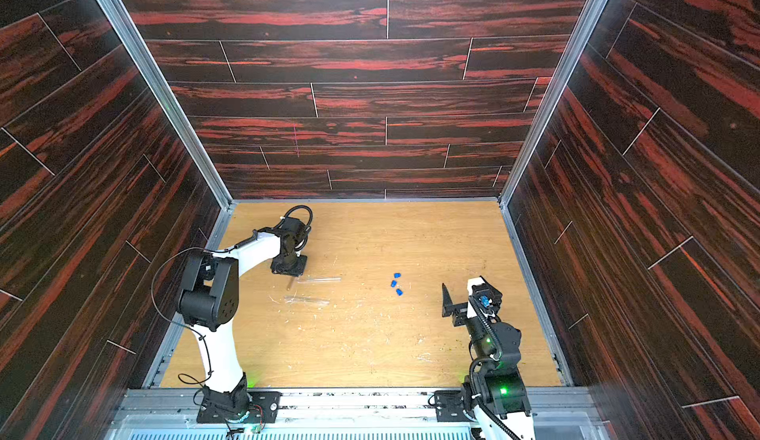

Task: Insert stoppers into test tubes
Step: Pick up the test tube at the center of the board.

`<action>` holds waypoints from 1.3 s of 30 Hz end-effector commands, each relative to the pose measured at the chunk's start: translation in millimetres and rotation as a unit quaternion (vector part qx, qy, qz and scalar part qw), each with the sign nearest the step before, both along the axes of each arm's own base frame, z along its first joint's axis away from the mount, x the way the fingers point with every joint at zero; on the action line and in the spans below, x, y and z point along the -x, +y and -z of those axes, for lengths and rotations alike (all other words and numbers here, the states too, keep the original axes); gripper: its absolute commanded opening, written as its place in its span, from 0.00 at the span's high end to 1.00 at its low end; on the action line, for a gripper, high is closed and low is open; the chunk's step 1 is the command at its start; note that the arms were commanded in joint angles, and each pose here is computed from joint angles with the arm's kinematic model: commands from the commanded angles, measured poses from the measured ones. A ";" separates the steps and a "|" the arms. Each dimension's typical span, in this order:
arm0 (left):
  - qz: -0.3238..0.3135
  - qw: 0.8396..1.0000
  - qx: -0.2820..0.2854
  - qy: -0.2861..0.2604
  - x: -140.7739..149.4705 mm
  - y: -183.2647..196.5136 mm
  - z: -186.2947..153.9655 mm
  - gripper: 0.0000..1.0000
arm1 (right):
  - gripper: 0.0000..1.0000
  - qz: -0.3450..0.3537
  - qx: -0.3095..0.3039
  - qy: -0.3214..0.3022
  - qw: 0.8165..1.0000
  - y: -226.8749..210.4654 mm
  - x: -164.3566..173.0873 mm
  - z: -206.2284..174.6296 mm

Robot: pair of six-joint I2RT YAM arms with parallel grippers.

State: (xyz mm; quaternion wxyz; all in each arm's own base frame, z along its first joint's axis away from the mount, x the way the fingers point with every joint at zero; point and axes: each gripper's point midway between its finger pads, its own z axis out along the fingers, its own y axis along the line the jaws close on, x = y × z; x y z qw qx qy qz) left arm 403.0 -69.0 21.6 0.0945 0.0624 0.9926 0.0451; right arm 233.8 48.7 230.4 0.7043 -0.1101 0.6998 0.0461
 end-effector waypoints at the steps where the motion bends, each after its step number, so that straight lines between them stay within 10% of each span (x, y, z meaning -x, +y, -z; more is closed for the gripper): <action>1: 0.000 1.000 -0.005 0.017 3.6 1.0 0.4 0.73 | 0.01 -0.003 0.005 -0.008 1.000 1.4 1.1 -1.1; 24: -0.001 1.000 -0.004 0.028 10.8 4.5 10.7 0.86 | 0.01 -0.005 0.004 -0.018 1.000 1.5 3.6 -5.2; 39: 0.022 0.997 0.026 -0.070 13.6 -0.1 -57.5 0.86 | 0.01 0.022 -0.015 -0.012 1.000 -7.3 0.7 -7.9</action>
